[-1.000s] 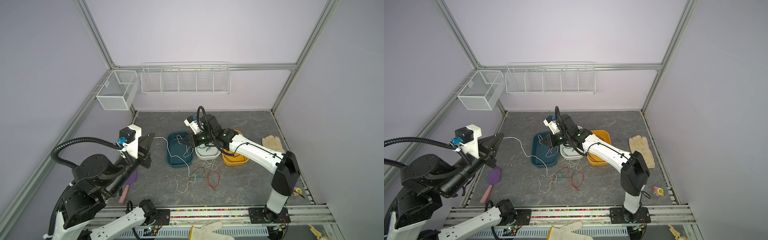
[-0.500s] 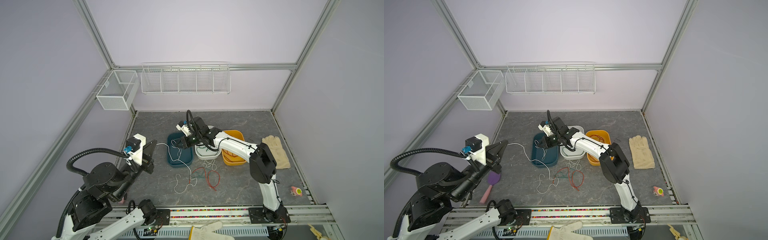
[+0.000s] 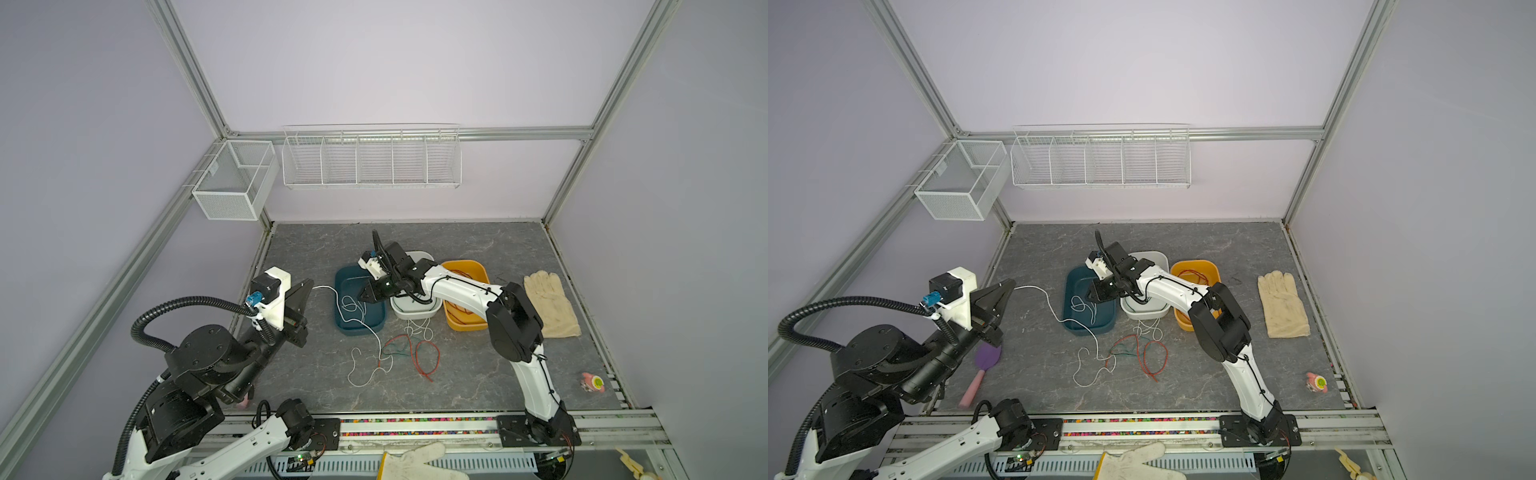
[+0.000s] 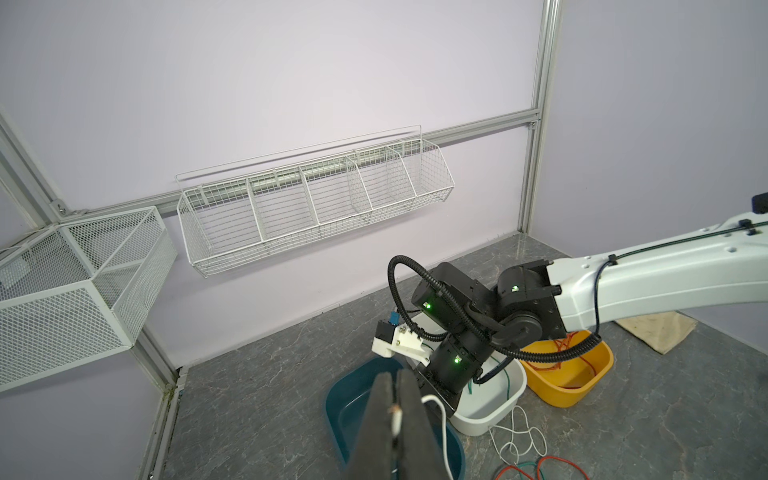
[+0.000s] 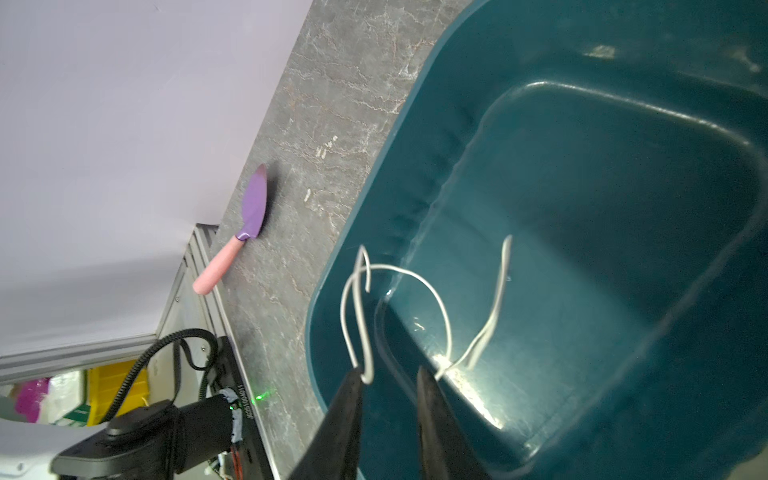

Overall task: Untangle the cables
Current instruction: 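Carry the white wire with the right gripper over the teal tub and release it, then swing the left gripper with its long white wire over the teal tub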

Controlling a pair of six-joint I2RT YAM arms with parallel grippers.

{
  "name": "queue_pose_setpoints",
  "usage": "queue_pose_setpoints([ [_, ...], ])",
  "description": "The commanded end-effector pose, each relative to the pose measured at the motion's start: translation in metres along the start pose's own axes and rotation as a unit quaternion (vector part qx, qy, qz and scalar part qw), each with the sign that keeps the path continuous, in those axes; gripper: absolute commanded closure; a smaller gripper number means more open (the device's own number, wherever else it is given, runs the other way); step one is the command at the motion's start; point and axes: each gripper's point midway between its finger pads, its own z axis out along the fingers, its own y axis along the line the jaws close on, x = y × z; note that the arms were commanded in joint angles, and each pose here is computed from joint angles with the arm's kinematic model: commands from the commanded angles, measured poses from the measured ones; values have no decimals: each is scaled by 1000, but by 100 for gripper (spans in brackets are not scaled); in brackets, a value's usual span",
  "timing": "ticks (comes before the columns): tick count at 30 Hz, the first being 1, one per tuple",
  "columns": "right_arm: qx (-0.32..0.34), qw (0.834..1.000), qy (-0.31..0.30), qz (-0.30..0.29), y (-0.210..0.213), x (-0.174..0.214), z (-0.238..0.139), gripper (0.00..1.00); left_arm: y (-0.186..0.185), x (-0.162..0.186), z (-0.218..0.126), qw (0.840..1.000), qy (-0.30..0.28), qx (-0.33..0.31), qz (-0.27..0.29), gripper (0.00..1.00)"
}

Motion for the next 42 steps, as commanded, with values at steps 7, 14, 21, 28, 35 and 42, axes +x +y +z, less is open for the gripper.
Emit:
queue_pose_setpoints([
  [7,33,998,-51,-28,0,-9,-59,43,4,-26,1,1000,-11,-8,-10,100],
  [14,55,995,-76,-22,-9,25,-96,31,10,-85,-9,998,-49,2,-28,100],
  [21,59,994,-87,-11,-13,59,-118,30,9,-149,-10,995,-95,15,-17,100],
  [28,19,996,-88,-28,6,79,-132,30,10,-206,-10,990,-138,18,9,100],
  [35,16,995,-90,-46,12,90,-141,30,8,-225,13,986,-158,-15,58,100],
  [42,24,993,-100,-52,14,98,-156,29,0,-227,43,981,-160,-36,100,100],
])
